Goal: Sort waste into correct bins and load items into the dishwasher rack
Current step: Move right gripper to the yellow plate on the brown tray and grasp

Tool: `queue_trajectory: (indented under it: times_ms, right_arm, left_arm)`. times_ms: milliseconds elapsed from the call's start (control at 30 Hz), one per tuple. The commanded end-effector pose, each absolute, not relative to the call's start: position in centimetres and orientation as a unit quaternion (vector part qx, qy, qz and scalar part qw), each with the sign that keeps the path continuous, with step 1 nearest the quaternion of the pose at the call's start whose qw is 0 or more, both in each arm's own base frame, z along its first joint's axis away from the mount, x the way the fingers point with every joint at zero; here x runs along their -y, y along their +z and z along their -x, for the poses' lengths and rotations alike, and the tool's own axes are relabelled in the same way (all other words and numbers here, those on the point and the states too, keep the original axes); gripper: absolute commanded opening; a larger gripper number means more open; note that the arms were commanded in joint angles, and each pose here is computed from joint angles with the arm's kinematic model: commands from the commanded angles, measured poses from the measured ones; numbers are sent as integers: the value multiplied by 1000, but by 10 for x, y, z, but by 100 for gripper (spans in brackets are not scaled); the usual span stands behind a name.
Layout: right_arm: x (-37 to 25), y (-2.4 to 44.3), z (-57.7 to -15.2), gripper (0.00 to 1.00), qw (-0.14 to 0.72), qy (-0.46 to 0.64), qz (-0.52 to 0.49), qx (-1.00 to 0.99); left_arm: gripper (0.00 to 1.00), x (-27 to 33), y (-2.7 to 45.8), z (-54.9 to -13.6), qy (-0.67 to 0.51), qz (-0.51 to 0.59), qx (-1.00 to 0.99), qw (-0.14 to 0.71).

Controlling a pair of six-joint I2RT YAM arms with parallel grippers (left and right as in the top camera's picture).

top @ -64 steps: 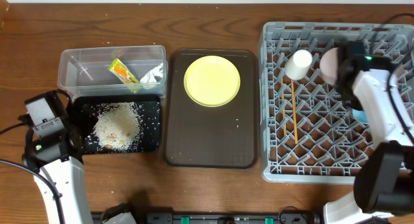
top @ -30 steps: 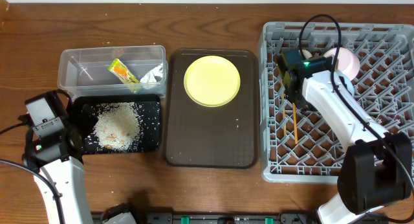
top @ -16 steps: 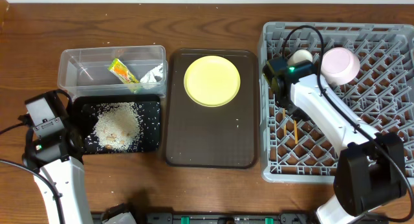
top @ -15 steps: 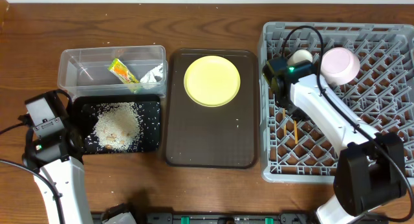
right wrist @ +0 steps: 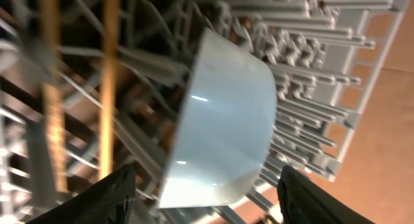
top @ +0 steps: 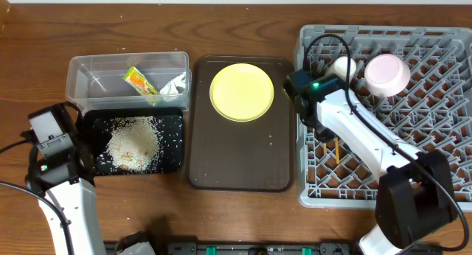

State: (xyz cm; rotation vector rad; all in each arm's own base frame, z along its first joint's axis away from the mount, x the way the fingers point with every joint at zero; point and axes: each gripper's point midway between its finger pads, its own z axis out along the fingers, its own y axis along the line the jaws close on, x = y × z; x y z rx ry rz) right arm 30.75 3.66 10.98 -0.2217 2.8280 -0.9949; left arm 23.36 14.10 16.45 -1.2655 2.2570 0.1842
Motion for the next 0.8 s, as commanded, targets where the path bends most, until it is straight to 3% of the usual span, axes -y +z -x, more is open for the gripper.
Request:
queue_trajectory:
  times_ms: [0,200,600,767]
  right_arm:
    - [-62,100,-310,69,73,-272,62,-958]
    - [-107,104,-322,66,89,-155,66,-982]
    - [-221,156,-351,64,149,122,112,-975]
    - [-261,157,-356,61,188,167,149,-956]
  left_arm:
    - [90,-145,171,-234,75,475,-832,277]
    - [89,-145,171,-234,75,475,-832,277]
    - [89,-145,171,-234,75,475,-832,277]
    - [90,-145,171,-234,75,475,-832,277]
